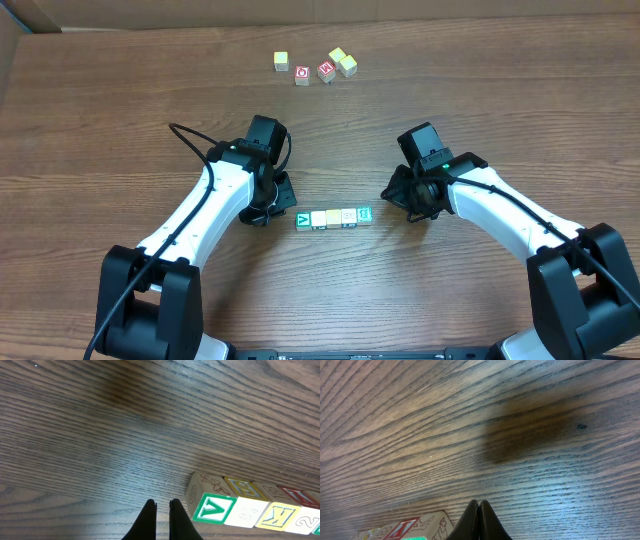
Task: Flip 5 blocks
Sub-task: 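Bring the right gripper in to the row's right end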
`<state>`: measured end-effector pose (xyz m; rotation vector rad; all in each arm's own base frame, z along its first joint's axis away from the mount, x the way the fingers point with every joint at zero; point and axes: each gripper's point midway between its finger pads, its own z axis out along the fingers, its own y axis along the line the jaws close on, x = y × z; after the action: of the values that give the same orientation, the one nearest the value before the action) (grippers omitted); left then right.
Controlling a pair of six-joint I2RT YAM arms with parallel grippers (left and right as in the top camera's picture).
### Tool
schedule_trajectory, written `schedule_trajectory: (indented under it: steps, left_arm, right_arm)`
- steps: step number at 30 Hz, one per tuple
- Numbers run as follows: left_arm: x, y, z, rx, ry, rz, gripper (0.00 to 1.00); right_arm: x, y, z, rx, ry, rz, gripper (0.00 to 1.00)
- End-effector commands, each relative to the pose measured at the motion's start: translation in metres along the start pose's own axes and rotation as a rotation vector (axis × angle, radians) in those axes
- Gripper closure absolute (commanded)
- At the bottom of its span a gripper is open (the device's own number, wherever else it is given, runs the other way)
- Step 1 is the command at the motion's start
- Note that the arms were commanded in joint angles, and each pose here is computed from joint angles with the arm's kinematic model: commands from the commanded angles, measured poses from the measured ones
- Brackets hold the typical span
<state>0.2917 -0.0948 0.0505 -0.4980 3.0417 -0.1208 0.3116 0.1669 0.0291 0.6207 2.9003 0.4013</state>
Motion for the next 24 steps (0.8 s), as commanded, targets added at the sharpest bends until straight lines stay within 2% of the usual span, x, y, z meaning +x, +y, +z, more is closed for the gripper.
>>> schedule_trajectory:
  steps: [1, 10, 24]
  left_arm:
    - [0.004, -0.002, 0.003, 0.001, 0.012, -0.012, 0.96]
    - [0.027, 0.008, 0.020, -0.034, 0.069, 0.004, 0.96]
    - [0.025, -0.005, 0.031, 0.040, 0.047, 0.013, 0.96]
  right_arm:
    - [0.000, -0.002, 0.000, 0.004, -0.008, 0.010, 0.96]
    - [0.003, -0.006, 0.003, 0.011, -0.004, 0.010, 0.96]
    - [0.001, -0.006, 0.009, -0.003, -0.021, 0.003, 0.96]
